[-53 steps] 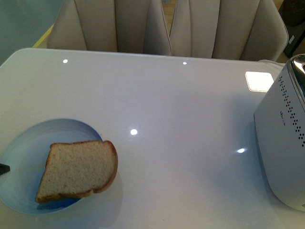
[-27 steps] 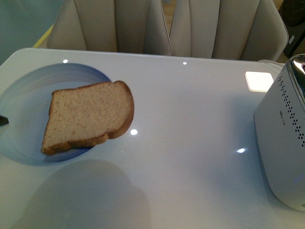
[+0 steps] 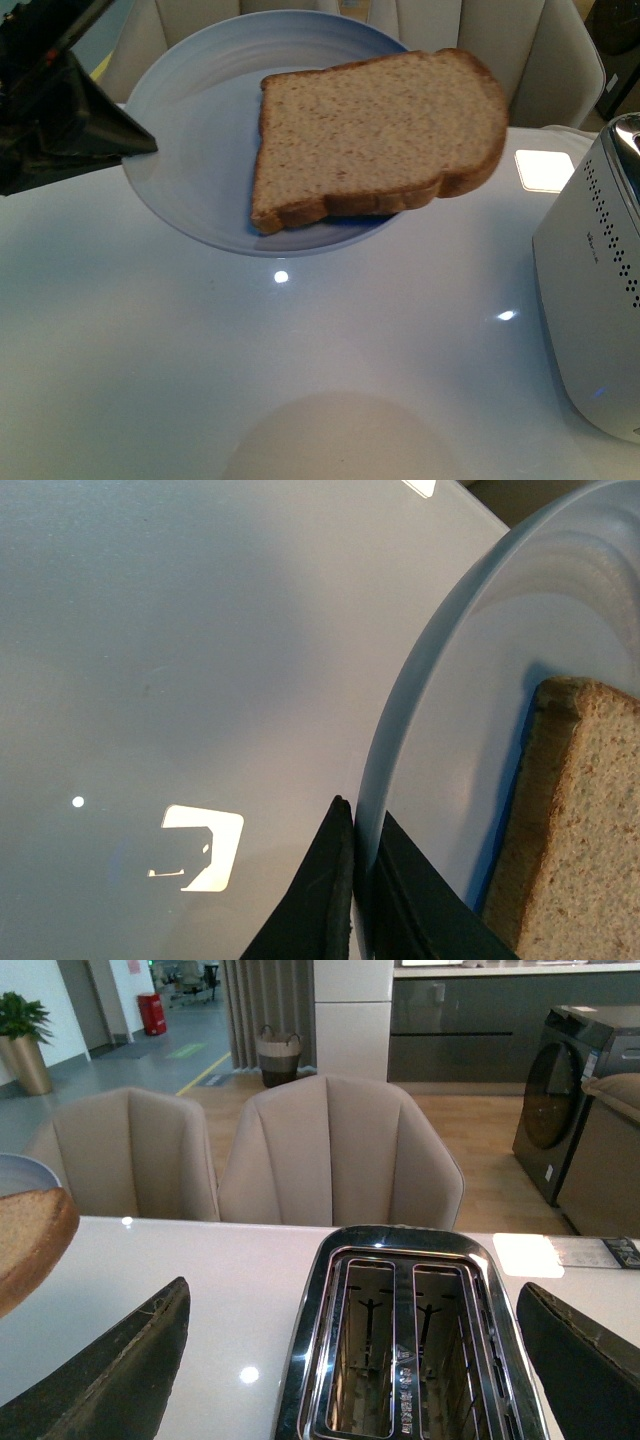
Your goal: Left arm holds plate, right arm toasts bread
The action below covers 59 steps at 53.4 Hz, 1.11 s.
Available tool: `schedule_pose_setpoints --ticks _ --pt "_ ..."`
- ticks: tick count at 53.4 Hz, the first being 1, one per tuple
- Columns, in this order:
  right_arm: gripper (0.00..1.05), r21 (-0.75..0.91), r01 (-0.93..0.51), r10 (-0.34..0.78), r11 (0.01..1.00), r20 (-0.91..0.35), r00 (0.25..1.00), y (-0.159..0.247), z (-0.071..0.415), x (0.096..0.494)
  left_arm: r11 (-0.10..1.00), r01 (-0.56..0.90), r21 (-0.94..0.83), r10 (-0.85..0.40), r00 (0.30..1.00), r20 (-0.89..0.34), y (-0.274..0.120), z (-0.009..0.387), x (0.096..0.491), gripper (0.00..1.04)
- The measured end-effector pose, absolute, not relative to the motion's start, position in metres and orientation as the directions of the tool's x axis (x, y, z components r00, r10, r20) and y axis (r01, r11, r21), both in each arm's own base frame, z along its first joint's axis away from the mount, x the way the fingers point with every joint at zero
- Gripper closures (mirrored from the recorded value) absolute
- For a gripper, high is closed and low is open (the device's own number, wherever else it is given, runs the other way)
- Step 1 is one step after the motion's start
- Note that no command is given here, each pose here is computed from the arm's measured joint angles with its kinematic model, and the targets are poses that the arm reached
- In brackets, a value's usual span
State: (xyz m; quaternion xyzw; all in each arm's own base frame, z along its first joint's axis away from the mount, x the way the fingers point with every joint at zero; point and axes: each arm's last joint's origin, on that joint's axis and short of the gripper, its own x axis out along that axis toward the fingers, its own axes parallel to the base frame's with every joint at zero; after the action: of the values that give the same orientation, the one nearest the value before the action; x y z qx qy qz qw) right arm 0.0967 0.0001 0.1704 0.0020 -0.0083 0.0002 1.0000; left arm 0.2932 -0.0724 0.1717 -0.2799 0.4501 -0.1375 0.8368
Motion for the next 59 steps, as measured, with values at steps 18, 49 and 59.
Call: schedule_pose_setpoints --ticks 18,49,59 --pt "0.09 0.004 0.000 0.000 1.000 0.017 1.000 0.000 0.170 0.097 0.817 0.027 -0.576 -0.503 0.522 -0.688 -0.118 0.184 0.286 1.02" --pt "0.09 0.004 0.000 0.000 1.000 0.017 1.000 0.000 0.170 0.097 0.809 0.055 -0.585 -0.522 0.523 -0.674 -0.134 0.194 0.282 1.02" --pt "0.09 0.004 0.000 0.000 1.000 0.017 1.000 0.000 0.170 0.097 0.809 0.055 -0.585 -0.522 0.523 -0.674 -0.134 0.194 0.282 1.02"
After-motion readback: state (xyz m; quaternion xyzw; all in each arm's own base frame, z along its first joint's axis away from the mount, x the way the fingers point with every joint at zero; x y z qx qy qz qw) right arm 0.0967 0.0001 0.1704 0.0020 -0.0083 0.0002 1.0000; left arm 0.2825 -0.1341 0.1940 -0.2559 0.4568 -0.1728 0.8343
